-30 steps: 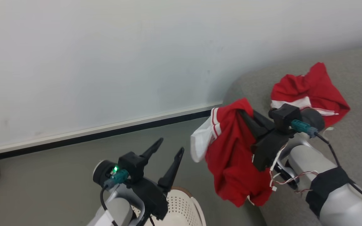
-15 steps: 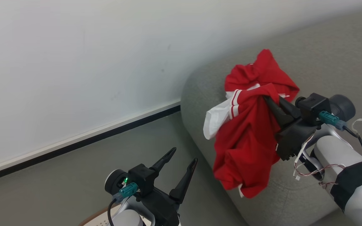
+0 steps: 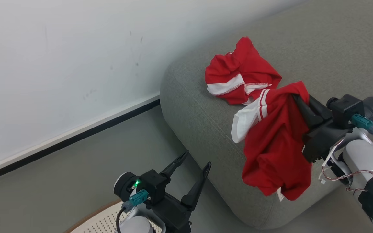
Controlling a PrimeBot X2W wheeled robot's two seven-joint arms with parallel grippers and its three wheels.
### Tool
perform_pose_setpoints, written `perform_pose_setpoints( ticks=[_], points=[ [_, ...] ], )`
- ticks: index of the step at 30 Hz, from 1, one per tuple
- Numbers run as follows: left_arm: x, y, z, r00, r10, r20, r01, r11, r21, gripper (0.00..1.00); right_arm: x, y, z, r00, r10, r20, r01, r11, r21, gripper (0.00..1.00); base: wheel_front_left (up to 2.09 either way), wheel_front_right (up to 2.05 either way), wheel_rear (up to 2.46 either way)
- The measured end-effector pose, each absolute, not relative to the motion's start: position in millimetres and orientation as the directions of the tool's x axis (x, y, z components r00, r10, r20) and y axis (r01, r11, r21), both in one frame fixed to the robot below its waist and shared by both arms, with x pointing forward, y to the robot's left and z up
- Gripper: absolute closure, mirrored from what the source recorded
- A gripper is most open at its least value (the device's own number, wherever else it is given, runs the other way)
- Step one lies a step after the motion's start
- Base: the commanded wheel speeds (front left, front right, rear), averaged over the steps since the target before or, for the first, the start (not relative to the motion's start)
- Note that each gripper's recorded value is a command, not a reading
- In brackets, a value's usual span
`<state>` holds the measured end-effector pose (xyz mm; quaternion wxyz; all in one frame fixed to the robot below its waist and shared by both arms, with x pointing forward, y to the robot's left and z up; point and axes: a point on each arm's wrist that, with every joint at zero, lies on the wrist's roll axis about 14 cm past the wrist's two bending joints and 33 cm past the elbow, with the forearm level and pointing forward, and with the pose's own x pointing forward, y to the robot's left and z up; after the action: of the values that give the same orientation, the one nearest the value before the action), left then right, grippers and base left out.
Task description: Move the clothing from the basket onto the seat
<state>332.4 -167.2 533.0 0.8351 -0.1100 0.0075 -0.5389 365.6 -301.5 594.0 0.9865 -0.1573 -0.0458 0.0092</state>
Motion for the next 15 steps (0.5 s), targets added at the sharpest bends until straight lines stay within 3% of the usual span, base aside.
perform_pose_setpoints(
  ticks=[7,15],
  points=[
    [338,-165,533,0.431,-0.894,0.122,0.892,0.401,-0.208,0.00,378,-313,600,0.996,0.014,0.091,0.016,0.949,-0.315,1.00,0.00,0.00,0.00],
    [360,-156,540,0.460,-0.871,0.173,0.882,0.425,-0.205,0.00,428,-334,678,0.975,-0.003,0.223,0.090,0.920,-0.382,1.00,0.00,0.00,0.00]
  ],
)
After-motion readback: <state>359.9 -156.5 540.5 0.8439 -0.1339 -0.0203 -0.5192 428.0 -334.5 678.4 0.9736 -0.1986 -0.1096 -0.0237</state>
